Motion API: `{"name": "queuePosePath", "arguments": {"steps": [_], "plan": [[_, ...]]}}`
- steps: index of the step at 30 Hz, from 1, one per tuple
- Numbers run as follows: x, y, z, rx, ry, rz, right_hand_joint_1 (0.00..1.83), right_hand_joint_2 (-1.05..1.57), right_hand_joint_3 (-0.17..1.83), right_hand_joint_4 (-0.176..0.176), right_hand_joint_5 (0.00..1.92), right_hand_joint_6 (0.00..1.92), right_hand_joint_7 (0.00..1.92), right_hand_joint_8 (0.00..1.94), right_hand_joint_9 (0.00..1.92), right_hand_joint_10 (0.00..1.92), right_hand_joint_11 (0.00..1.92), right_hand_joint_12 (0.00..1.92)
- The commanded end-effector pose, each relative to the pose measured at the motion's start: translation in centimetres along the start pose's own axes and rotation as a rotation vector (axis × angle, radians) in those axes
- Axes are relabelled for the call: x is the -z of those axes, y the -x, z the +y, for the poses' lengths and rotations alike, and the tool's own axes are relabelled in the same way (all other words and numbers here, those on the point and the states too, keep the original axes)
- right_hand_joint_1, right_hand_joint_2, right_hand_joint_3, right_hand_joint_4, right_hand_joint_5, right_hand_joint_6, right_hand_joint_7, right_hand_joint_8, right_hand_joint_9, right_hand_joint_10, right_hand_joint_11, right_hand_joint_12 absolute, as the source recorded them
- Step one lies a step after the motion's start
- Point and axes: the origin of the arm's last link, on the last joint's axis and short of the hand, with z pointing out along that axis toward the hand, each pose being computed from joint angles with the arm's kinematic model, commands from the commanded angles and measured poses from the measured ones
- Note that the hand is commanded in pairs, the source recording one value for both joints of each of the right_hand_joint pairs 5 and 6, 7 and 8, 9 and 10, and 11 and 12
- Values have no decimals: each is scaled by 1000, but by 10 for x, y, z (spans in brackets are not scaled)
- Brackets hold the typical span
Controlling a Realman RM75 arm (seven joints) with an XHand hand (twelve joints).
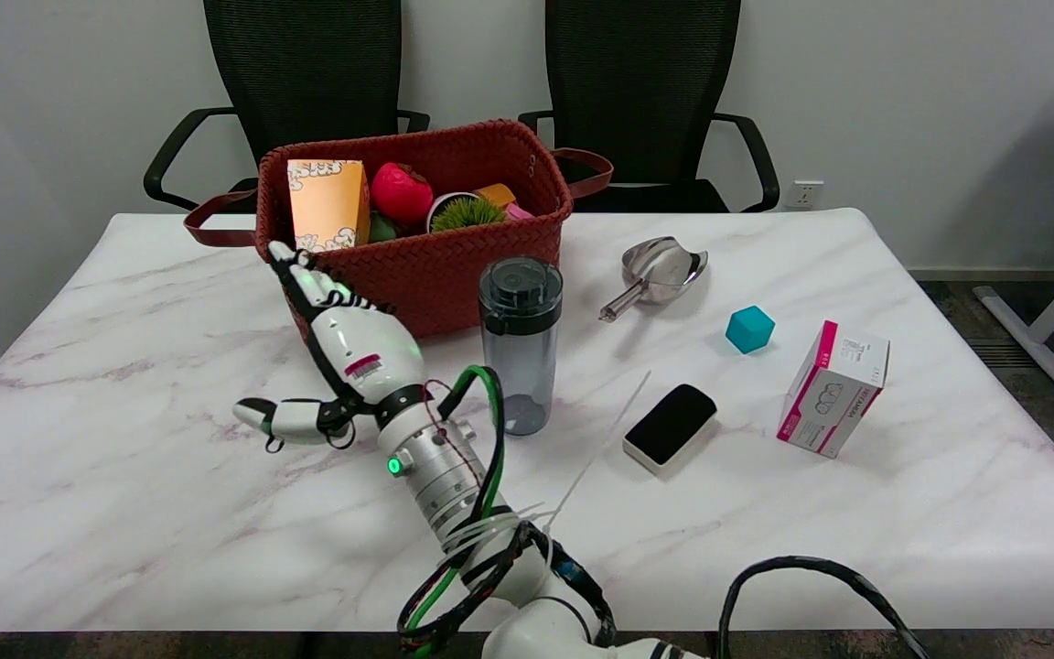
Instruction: Pick up the black bottle.
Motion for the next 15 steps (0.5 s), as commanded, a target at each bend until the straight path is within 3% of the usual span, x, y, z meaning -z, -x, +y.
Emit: {"name": "queuePosePath", "arguments": {"steps": [1, 9, 10, 11, 15], "plan": [[11, -38, 5, -73, 34, 172, 1012, 755, 313, 0, 34, 34, 114, 114, 221, 221, 375, 375], [10, -53, -5, -92, 2, 239, 1008, 753, 293, 0, 31, 31, 114, 114, 221, 221, 374, 374], [10, -54, -5, -93, 0, 243, 999, 755, 266, 0, 27, 27, 109, 109, 220, 220, 364, 364], [10, -57, -7, -97, -5, 251, 934, 779, 80, 0, 0, 0, 75, 75, 214, 214, 285, 285], [10, -64, -10, -104, -20, 276, 931, 787, 65, 0, 0, 0, 71, 71, 213, 213, 280, 280]]}}
